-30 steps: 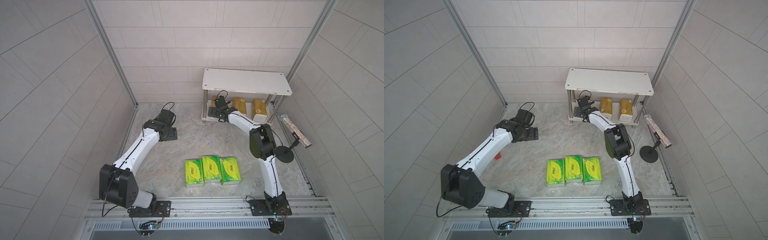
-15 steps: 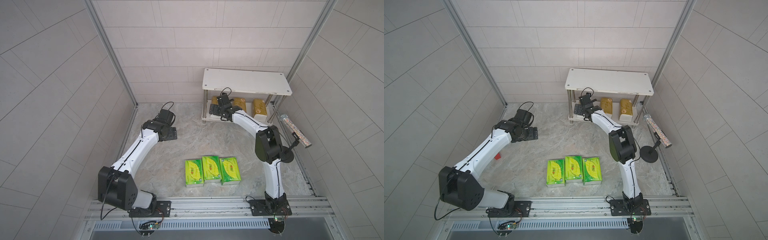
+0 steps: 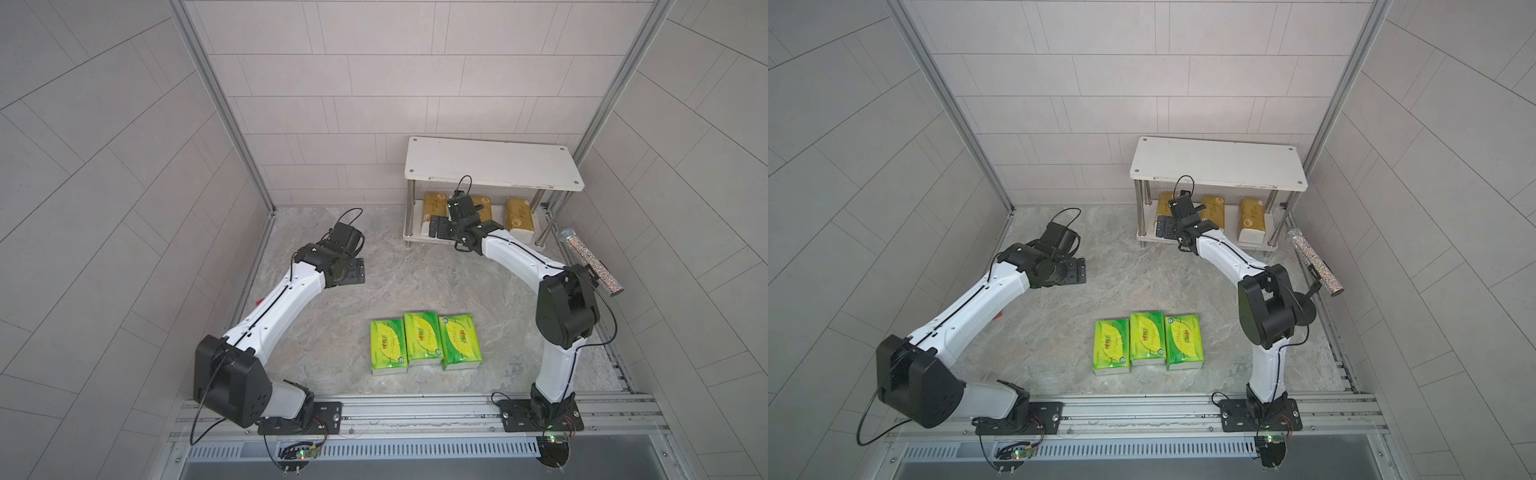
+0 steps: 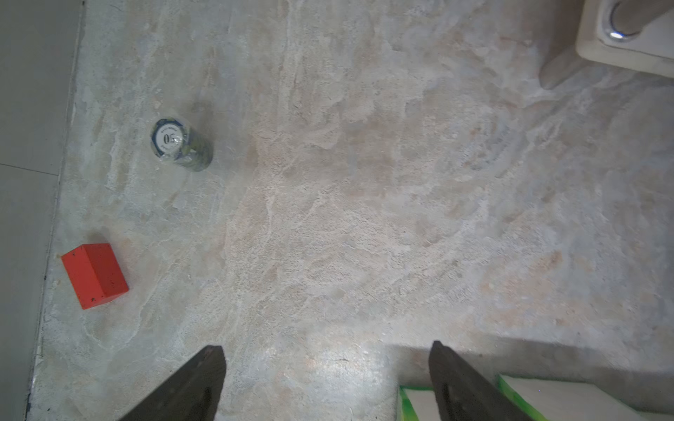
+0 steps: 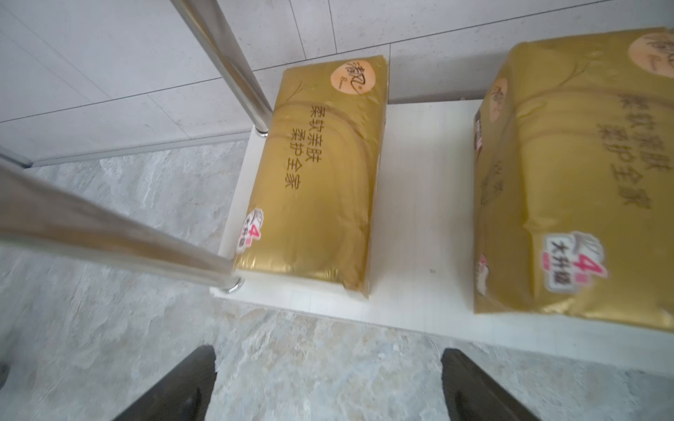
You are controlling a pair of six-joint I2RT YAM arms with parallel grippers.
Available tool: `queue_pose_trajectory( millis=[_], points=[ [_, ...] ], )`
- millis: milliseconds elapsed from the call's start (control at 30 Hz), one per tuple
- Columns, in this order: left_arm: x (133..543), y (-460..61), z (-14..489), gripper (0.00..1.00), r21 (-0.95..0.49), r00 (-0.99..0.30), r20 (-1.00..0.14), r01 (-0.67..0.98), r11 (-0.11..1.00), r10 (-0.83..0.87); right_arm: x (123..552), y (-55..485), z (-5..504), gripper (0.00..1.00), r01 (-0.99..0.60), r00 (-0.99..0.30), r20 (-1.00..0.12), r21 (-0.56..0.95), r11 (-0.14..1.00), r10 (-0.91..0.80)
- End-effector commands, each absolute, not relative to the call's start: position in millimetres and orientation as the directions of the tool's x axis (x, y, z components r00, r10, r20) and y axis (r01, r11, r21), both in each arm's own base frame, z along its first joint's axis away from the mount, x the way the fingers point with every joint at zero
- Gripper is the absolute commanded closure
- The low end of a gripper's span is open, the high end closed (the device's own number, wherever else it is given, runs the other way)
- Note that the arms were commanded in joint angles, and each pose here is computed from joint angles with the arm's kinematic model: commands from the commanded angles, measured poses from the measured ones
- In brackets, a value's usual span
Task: Place the tissue boxes on the shelf by color
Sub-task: Place a box of tissues on the shelf, then move the box of tissues to the center of the board.
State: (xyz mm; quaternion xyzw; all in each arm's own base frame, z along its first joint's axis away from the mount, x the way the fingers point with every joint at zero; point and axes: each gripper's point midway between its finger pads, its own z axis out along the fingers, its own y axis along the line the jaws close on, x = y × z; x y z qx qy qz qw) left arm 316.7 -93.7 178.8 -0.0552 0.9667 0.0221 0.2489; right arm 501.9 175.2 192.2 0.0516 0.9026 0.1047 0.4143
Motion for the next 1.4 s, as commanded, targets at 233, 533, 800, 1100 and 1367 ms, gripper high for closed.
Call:
queue_pose_trajectory(
  millis=[233,533,800,1100,1367],
  points=[
    [281.6,-125.2,171.6,0.05,0.022,-0.886,-0.462,-0.052,0.998,-0.036,401.8,145.2,205.9,0.0,-0.051,-0.725,-0.68,0.219,0.974,0.115],
    [252.8,-139.1,156.7,0.05,0.029,-0.901,-0.431,0.038,0.999,0.047,280.6,101.7,176.0,0.0,0.009,-0.852,-0.514,0.181,0.983,0.103],
    [237.6,-153.0,148.8,0.05,0.031,-0.913,-0.386,0.134,0.99,0.136,198.8,110.9,143.2,0.0,0.018,-0.909,-0.388,0.33,0.944,0.153],
    [230.2,-212.3,166.2,0.05,-0.014,-0.879,-0.406,0.28,0.96,0.251,175.4,137.6,109.8,0.0,0.015,-0.95,-0.269,0.474,0.881,0.161],
    [242.5,-226.4,173.0,0.05,-0.013,-0.863,-0.437,0.289,0.957,0.254,179.0,142.8,74.7,0.1,0.064,-0.965,-0.199,0.459,0.886,0.173]
  ],
)
